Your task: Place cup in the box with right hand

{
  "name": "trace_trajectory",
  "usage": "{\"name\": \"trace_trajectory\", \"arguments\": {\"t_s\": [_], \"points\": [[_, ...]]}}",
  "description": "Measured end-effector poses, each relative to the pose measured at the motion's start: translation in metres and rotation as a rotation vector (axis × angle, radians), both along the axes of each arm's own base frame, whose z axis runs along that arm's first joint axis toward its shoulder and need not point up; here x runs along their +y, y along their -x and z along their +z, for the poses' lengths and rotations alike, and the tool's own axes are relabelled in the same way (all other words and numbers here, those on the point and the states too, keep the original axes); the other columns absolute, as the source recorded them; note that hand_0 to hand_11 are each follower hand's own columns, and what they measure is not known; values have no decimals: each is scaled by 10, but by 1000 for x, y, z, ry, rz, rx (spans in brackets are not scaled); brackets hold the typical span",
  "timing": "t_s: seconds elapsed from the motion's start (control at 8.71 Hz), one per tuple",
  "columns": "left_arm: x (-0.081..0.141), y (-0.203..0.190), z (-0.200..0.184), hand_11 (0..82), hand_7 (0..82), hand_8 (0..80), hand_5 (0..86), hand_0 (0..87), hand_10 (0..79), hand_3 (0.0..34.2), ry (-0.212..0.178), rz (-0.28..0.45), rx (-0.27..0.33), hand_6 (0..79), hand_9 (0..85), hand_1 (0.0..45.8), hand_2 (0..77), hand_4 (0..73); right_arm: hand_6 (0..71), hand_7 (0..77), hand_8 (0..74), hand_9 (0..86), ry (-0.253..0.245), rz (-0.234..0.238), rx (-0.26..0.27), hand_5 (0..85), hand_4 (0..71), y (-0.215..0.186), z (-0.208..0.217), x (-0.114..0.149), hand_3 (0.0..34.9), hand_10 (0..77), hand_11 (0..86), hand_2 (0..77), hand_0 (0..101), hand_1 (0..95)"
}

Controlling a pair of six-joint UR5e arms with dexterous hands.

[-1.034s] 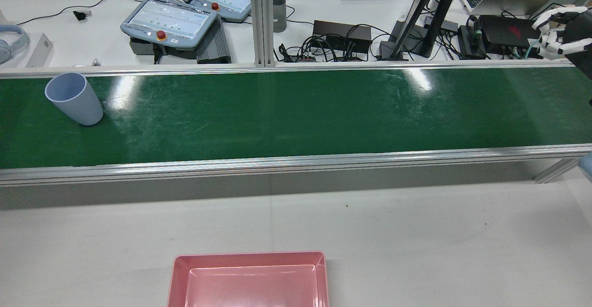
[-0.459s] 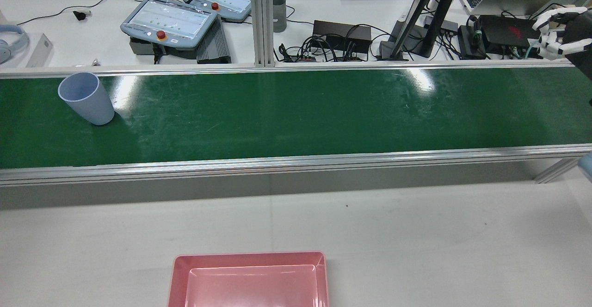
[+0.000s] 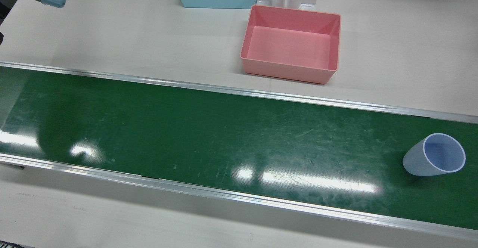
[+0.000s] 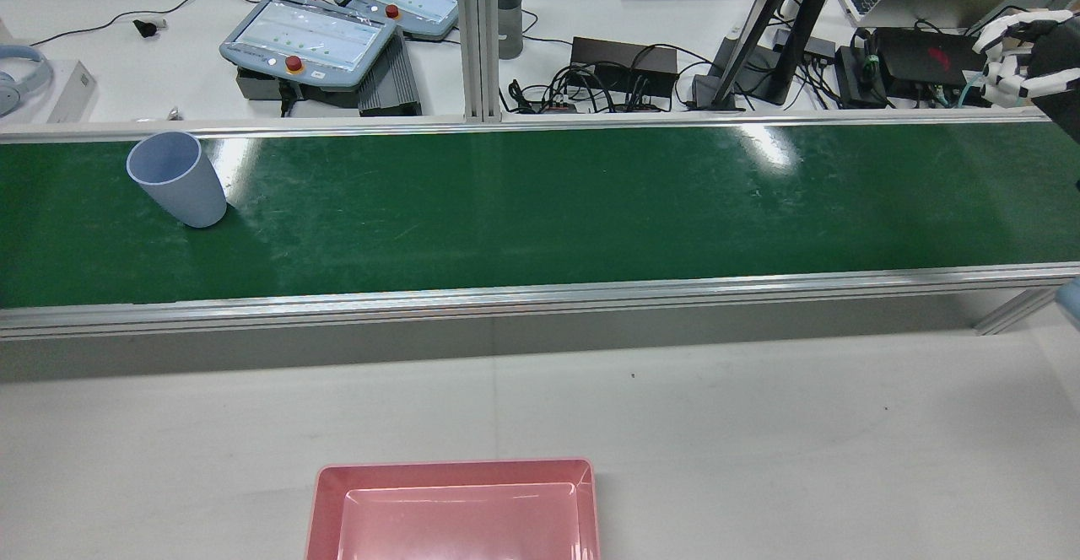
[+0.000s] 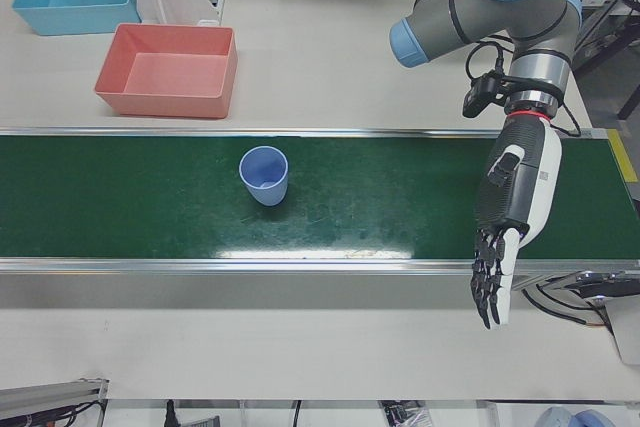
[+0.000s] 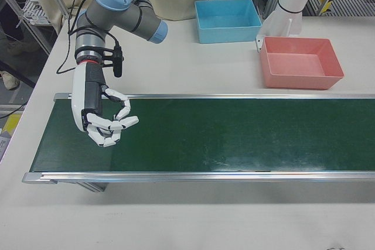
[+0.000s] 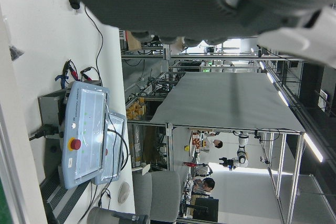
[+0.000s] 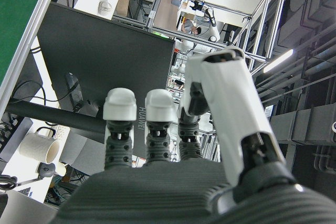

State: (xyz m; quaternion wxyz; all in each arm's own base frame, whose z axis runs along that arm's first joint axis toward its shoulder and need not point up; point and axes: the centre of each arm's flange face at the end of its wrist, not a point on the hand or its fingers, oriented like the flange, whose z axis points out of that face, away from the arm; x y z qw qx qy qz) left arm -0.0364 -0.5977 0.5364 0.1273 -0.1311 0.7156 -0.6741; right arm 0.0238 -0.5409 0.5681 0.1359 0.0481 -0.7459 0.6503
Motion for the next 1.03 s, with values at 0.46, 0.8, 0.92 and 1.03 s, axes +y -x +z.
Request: {"name": "trace_trajectory", "arguments": {"t_s": [0.46, 0.8, 0.92, 1.03], "points": [[0, 0, 0, 0, 0, 0, 0, 0, 0, 0, 0, 0, 0, 0, 0, 5, 5, 0, 355, 698, 660, 698, -12, -7, -2, 267, 360, 4, -6, -2, 100, 605, 704, 605, 805, 360], [0, 0, 0, 0, 0, 0, 0, 0, 0, 0, 0, 0, 0, 0, 0, 5, 5, 0, 311, 698, 627, 698, -12, -9, 0, 256, 491, 4, -6, -2, 101, 605, 698, 605, 803, 360], [0, 0, 0, 0, 0, 0, 0, 0, 0, 0, 0, -1, 0, 0, 0, 5, 5, 0, 327, 698, 622, 698, -11, -9, 1, 256, 491, 4, -6, -2, 100, 605, 704, 605, 804, 360], [0, 0, 0, 0, 0, 0, 0, 0, 0, 0, 0, 0, 0, 0, 0, 5, 5, 0, 327, 698, 622, 698, -11, -9, 1, 256, 447, 4, -6, -2, 101, 605, 704, 605, 804, 360]]}}
